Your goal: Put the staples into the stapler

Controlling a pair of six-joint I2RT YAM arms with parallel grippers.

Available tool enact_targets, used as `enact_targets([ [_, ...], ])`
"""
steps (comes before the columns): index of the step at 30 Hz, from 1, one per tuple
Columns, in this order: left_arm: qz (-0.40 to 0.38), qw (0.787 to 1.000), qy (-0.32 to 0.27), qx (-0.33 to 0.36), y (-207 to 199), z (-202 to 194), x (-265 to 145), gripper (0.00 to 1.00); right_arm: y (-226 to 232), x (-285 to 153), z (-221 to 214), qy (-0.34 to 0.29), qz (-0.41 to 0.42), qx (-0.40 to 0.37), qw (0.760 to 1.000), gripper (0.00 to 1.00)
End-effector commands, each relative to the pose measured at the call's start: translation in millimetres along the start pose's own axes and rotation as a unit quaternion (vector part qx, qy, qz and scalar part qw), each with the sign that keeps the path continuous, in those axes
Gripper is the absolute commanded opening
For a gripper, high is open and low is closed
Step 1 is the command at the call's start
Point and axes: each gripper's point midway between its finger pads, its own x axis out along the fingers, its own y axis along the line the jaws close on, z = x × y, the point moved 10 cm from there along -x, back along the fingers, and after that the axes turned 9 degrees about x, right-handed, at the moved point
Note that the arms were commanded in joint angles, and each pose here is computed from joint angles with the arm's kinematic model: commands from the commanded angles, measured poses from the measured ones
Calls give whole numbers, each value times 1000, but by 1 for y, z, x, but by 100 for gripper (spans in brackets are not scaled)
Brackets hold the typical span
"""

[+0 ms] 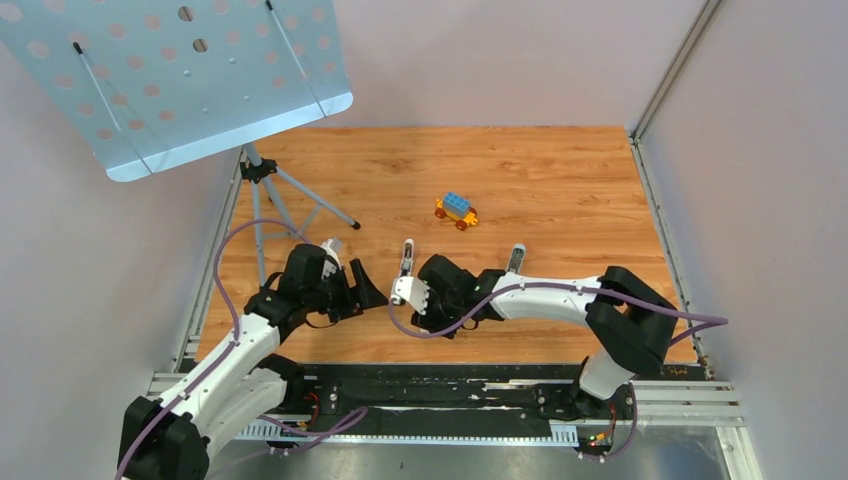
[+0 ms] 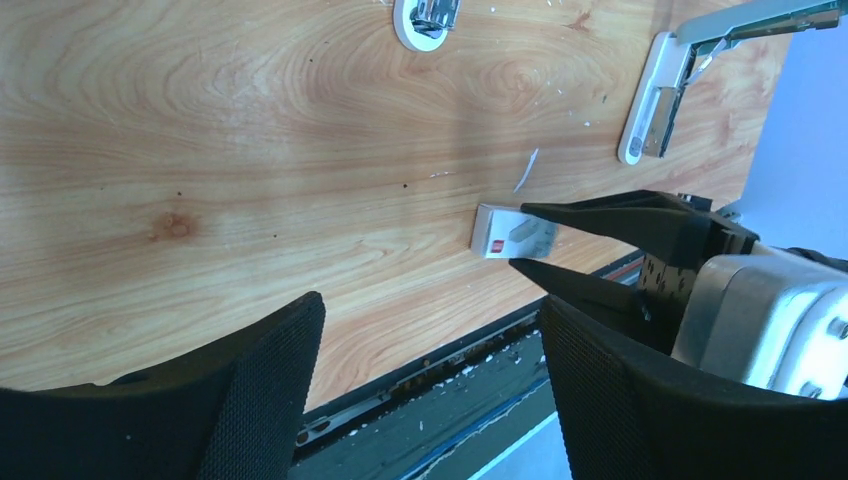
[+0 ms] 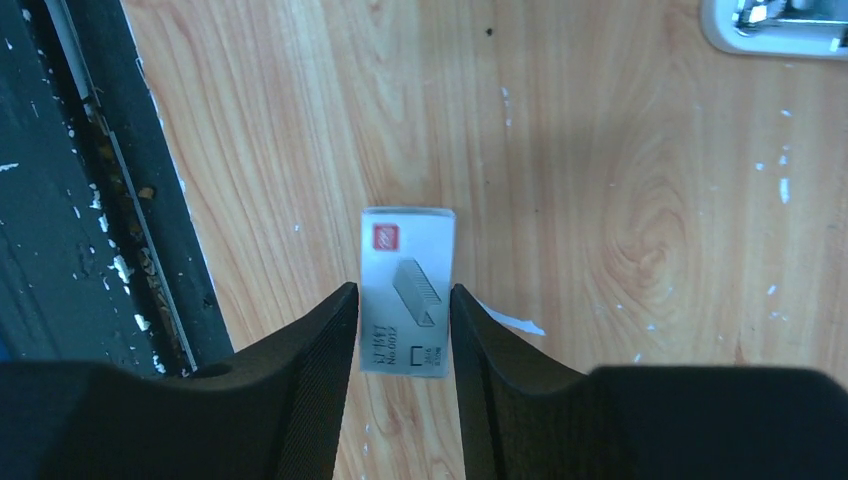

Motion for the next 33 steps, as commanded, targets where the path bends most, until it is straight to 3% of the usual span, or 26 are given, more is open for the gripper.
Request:
enact_targets([
  [1,-13,1000,-4,-2,2,1,6,79,8,4,2,12,24,-35,999,46],
  [5,-21,1000,0,-2,4,-2,10,75,7,-5,2,4,2,-18,1000,64],
  [12,-34,998,-12,55,-6,-2,13,63,9,-38,7,-73,-92,117,986,63],
  [17,-5,990,-17,139,-21,-1,14,61,12,-59,-1,-127,-113,298,939,52],
  [21,-13,975,-36,217,-38,7,11,57,12,-72,-15,-151,-105,426,886,52],
  [26,-53,933,-94,342,-62,28,2,57,15,-79,-26,-173,-79,489,851,51],
  [33,-116,827,-136,534,-66,35,4,61,13,-80,-47,-196,-60,550,810,54],
])
